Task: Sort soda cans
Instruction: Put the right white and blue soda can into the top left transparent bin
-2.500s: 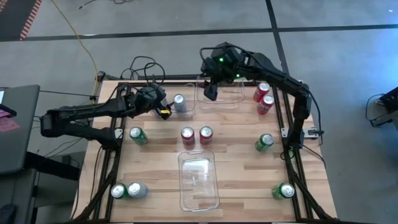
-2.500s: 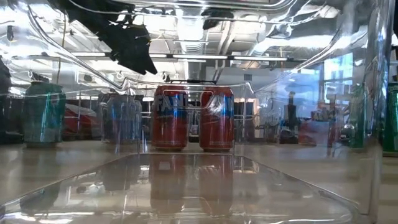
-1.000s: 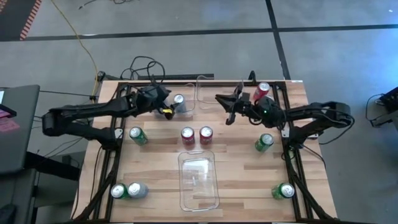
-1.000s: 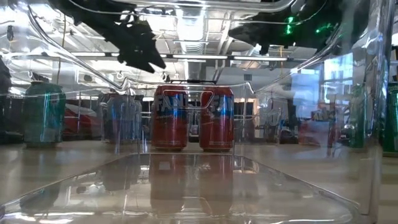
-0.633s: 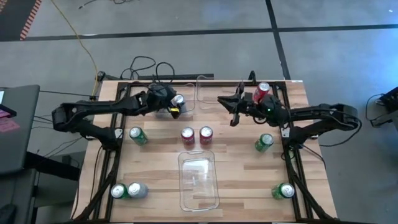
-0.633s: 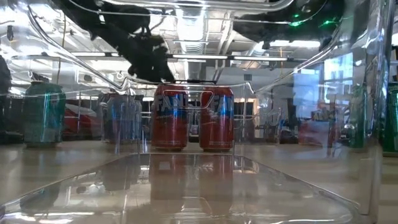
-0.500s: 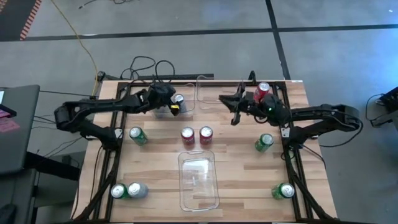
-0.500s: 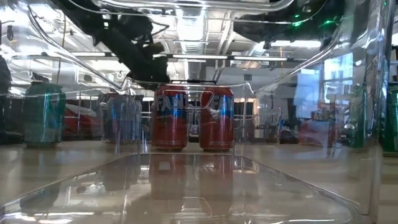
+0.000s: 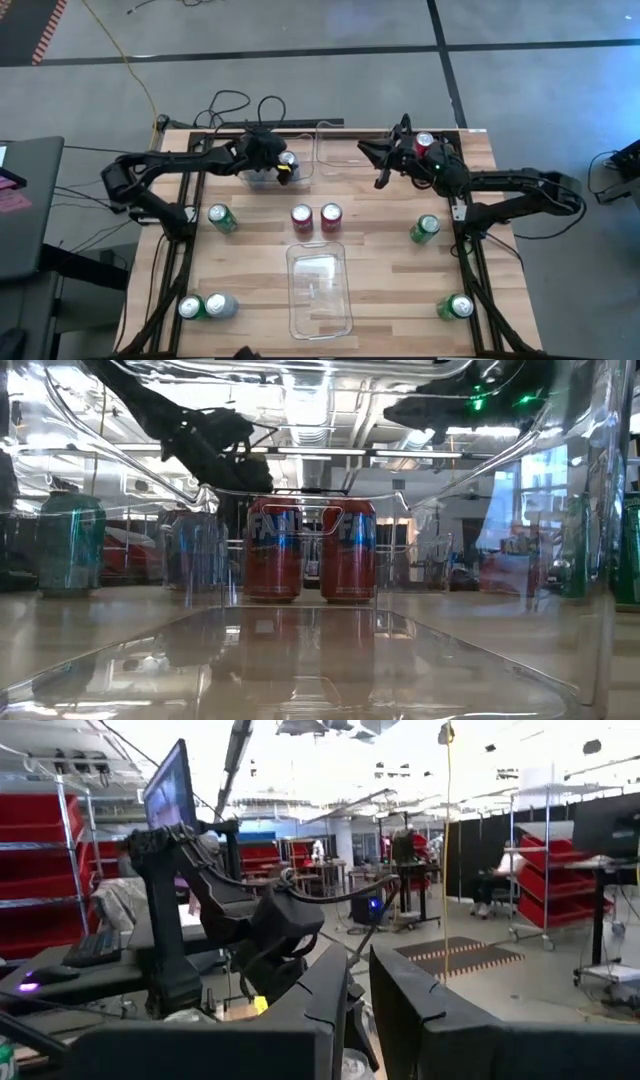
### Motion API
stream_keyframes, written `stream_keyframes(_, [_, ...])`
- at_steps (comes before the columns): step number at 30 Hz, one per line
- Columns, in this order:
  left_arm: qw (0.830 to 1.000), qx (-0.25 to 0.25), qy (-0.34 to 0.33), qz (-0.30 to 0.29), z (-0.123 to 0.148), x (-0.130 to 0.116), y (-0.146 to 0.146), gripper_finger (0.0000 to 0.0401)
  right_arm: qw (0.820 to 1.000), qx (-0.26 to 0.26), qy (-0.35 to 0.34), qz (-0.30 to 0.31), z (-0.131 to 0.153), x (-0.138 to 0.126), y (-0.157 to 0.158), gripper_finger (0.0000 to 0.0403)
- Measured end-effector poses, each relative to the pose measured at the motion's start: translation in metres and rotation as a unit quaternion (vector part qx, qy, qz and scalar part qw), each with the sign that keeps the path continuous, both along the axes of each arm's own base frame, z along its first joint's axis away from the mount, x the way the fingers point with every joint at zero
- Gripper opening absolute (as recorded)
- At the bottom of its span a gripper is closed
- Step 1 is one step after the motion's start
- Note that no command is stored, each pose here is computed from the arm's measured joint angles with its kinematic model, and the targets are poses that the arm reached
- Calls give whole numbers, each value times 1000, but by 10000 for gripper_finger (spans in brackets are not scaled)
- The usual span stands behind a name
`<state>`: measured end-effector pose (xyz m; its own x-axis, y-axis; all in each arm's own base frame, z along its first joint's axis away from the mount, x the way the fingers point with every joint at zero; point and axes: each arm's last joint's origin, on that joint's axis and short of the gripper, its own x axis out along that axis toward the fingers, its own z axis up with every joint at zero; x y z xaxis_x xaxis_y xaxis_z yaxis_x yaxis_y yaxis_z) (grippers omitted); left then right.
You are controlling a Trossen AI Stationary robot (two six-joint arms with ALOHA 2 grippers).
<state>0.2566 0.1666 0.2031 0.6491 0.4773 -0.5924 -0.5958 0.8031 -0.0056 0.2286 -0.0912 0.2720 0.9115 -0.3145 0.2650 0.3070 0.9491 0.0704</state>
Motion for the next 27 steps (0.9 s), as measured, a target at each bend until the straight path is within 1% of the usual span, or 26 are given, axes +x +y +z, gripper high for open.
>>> stream_keyframes(4, [1000, 7, 6, 5, -4, 1, 4, 371, 1000, 3, 5, 1, -1, 0, 0, 65])
stream_keyframes(6, [1000, 10, 3, 6, -4, 2, 4, 362, 1000, 4, 6, 1, -1, 0, 0, 65])
stream_keyframes(13, [1000, 24, 9, -5, 8, 5, 6, 293, 1000, 11, 25, 2, -5, 1, 0, 65])
stream_keyframes(16, [999, 38, 12, -9, 15, 7, 8, 293, 999, 13, 30, 2, -6, 1, 0, 65])
stream_keyframes(22, [996, 79, 37, 11, 27, 8, 15, 293, 999, 14, 33, 2, -7, 2, -1, 65])
stream_keyframes(27, [996, 73, 41, 35, 25, -1, 26, 294, 999, 14, 37, 1, -7, 2, -1, 65])
